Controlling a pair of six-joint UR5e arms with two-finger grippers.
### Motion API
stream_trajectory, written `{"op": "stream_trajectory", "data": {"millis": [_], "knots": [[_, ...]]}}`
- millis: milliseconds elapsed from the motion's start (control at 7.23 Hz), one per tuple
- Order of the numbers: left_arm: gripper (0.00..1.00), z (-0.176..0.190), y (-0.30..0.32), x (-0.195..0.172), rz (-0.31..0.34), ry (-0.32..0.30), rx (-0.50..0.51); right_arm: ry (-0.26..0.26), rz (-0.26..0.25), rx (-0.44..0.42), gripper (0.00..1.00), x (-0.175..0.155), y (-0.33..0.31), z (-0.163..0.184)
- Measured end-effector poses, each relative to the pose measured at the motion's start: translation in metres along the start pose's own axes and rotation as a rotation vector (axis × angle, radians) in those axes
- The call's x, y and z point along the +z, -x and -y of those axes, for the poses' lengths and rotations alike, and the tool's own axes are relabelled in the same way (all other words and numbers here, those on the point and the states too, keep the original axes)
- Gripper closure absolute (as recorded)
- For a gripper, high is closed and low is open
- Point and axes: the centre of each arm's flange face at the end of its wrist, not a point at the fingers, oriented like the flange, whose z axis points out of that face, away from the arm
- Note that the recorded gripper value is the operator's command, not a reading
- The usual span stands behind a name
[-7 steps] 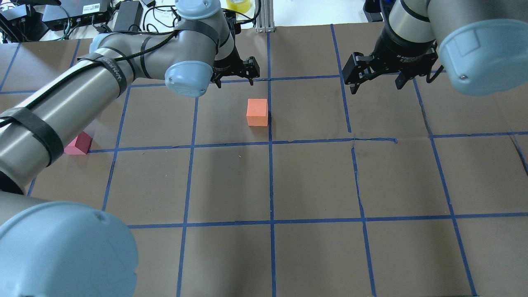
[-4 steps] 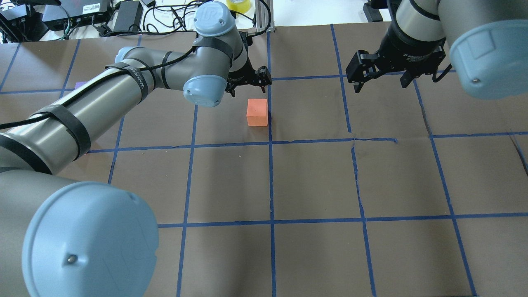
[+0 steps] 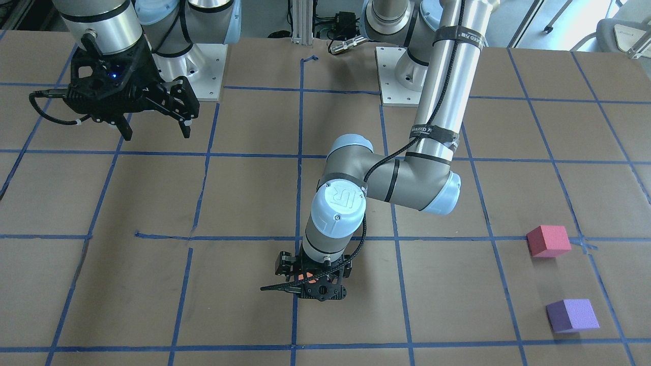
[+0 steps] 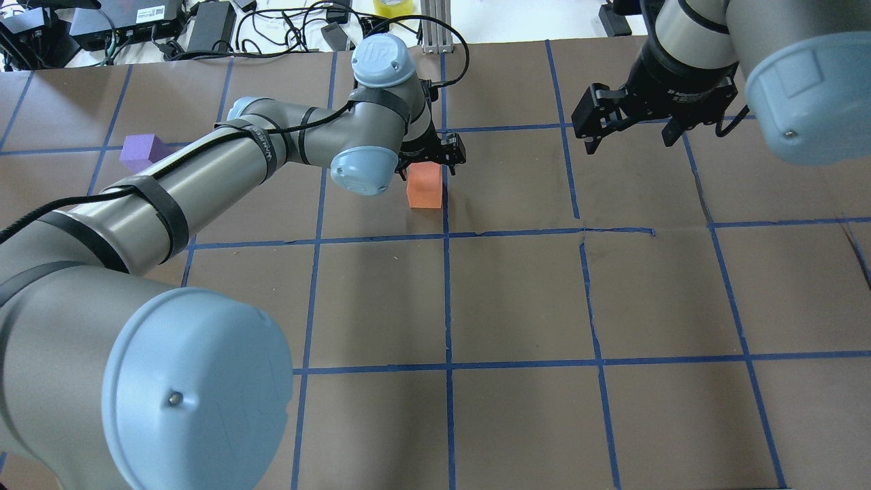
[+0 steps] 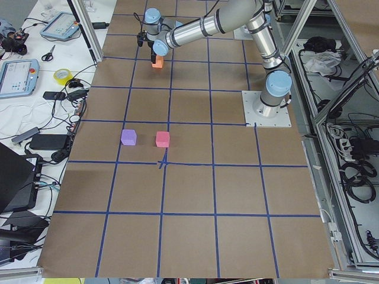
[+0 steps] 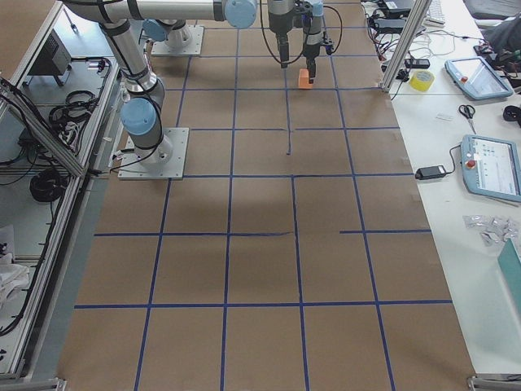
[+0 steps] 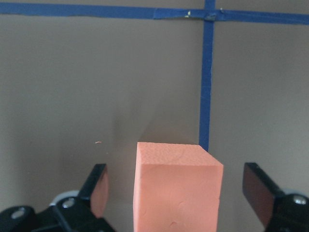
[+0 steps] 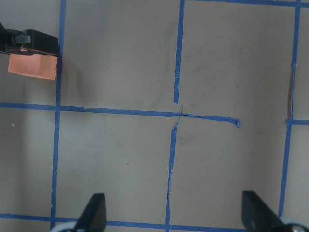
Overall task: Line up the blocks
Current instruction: 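Grasp the orange cube with the left gripper and lift it, then carry the orange cube with the left gripper between the purple and pink cubes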
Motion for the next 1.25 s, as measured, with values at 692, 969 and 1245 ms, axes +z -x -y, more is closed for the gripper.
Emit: {"op": "stream_trajectory", "data": {"millis": [692,969,1245], "knots": [[0.77,0.025,0.042,-0.049,-0.004,-0.096,-0.038,-0.008,-0.002,0.000,0.00,-0.001,0.000,0.001],[0.81,0.051,0.133,-0.106,0.019,-0.123,-0.073,-0.010,-0.002,0.000,0.00,-0.001,0.000,0.001],[0.81,0.064,0.264,-0.156,0.014,-0.134,-0.168,-0.008,-0.002,0.000,0.00,-0.001,0.000,0.001]]}}
